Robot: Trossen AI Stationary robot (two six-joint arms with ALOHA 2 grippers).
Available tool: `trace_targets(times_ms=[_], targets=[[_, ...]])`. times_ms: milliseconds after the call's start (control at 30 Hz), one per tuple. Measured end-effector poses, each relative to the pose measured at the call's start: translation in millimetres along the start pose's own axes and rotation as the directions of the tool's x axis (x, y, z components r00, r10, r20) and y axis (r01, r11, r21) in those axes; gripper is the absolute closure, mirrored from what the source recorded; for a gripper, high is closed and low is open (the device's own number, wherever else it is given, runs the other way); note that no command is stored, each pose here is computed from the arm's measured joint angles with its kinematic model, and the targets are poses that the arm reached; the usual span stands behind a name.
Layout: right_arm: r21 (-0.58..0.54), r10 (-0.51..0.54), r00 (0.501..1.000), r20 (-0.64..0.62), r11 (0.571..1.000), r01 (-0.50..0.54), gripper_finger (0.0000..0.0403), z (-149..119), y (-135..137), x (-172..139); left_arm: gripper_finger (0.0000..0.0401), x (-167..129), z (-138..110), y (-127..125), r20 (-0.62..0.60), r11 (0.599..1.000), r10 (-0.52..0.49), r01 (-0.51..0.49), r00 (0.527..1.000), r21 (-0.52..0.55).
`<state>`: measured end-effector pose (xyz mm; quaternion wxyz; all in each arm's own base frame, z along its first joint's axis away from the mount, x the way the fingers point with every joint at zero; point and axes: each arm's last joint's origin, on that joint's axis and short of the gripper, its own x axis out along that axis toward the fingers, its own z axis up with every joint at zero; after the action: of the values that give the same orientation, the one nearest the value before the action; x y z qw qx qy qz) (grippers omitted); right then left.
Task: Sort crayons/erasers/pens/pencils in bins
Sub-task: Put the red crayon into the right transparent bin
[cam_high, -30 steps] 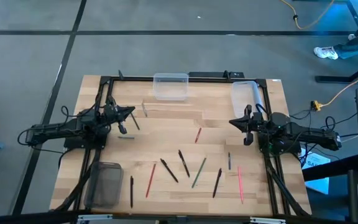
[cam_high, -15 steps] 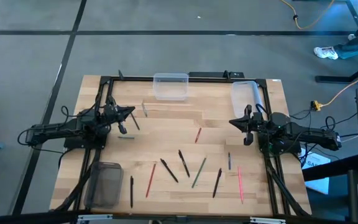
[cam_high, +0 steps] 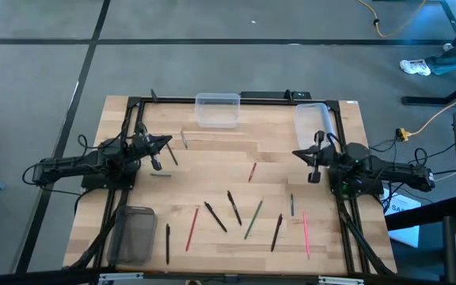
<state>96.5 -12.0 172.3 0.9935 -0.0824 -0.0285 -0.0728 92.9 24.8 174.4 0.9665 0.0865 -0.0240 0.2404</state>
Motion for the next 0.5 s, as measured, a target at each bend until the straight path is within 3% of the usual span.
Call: trace_targets(times_ms=[67,200,333,400,500], targets=[[0.136,0.012,1.0,0.018,0.991,-0.014,0.0391,2,0,0,0.0401,0,0,0,0.006,1.0,-0.008,0.008,1.0,-0.028],[0.34,-0.014,0.999,0.049,0.94,-0.004,0.0391,5,-1,0,0.0401,0,2,-1,0.029,0.979,-0.036,0.041,0.999,-0.199],[0.37,-0.194,0.981,0.032,0.914,0.169,0.0391,5,-6,-1,0.0401,0,5,0,0.056,0.973,-0.023,0.036,0.998,-0.229],[0.404,-0.315,0.949,0.011,0.87,0.284,0.0391,5,-10,-2,0.0401,0,5,1,0.053,0.977,-0.006,0.017,0.999,-0.215],[0.474,-0.394,0.919,0.023,0.813,0.337,0.0391,7,-12,-3,0.0401,0,5,1,0.05,0.975,-0.006,0.017,0.999,-0.222]])
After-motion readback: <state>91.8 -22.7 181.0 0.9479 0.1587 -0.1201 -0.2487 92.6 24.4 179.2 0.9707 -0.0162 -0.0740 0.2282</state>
